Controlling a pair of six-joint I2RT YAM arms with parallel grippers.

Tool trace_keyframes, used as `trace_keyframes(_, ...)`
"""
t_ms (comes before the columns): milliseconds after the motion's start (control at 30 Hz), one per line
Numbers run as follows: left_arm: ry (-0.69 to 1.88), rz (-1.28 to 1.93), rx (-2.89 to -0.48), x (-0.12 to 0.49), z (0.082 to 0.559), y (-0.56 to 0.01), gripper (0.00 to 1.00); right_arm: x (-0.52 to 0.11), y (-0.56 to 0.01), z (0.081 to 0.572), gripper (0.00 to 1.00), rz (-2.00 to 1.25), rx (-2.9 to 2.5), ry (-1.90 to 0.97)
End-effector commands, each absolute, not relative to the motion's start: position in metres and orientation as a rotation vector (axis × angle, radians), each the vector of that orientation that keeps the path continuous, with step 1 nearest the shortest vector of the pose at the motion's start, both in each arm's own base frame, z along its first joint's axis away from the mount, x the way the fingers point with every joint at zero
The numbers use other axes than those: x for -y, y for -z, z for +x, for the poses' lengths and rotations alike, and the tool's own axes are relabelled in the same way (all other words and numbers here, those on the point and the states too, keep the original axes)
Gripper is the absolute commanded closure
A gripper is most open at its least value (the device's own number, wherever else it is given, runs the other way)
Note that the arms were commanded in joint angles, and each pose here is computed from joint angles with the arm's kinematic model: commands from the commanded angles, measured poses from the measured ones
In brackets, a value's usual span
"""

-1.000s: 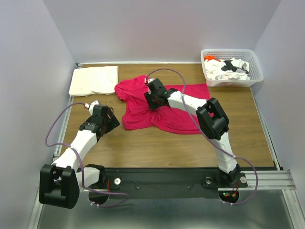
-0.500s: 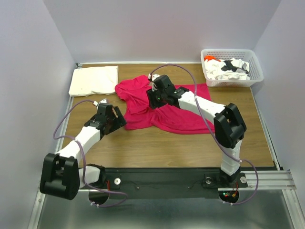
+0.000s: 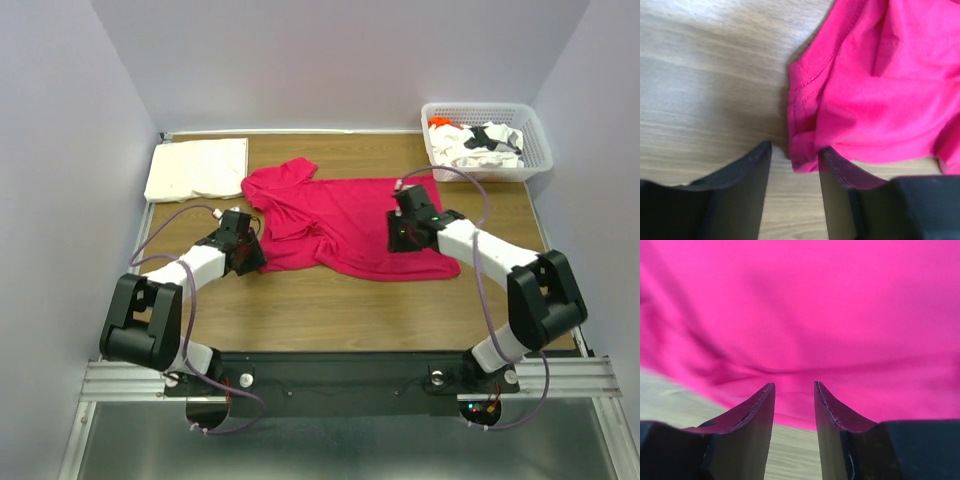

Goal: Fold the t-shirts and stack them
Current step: Flatten the tshirt out

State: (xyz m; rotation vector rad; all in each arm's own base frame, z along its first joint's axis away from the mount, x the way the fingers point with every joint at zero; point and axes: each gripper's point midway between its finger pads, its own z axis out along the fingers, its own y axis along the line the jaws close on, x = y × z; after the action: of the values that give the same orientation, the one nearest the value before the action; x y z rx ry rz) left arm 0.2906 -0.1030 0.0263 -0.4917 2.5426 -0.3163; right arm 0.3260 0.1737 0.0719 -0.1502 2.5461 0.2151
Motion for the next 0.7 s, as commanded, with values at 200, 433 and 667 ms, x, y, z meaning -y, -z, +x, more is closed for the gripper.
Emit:
trace_keyframes(200,-0.023,-0.437,-2.607,0.066,0.293,-0.027,0.83,-0.061,-0.060,0.307,0.58,0.463,-2.527,-0.134)
trace_keyframes(433,-0.138,-0.453,-2.564,0.046,0.285,-0.050,0.85,-0.020,-0.035,0.281,0.58,0.727,-2.557,-0.108)
trace_keyframes(667,-0.141,-0.483,-2.547,0.044,0.288,-0.069,0.85,0.007,-0.022,0.266,0.58,0.874,-2.556,-0.025)
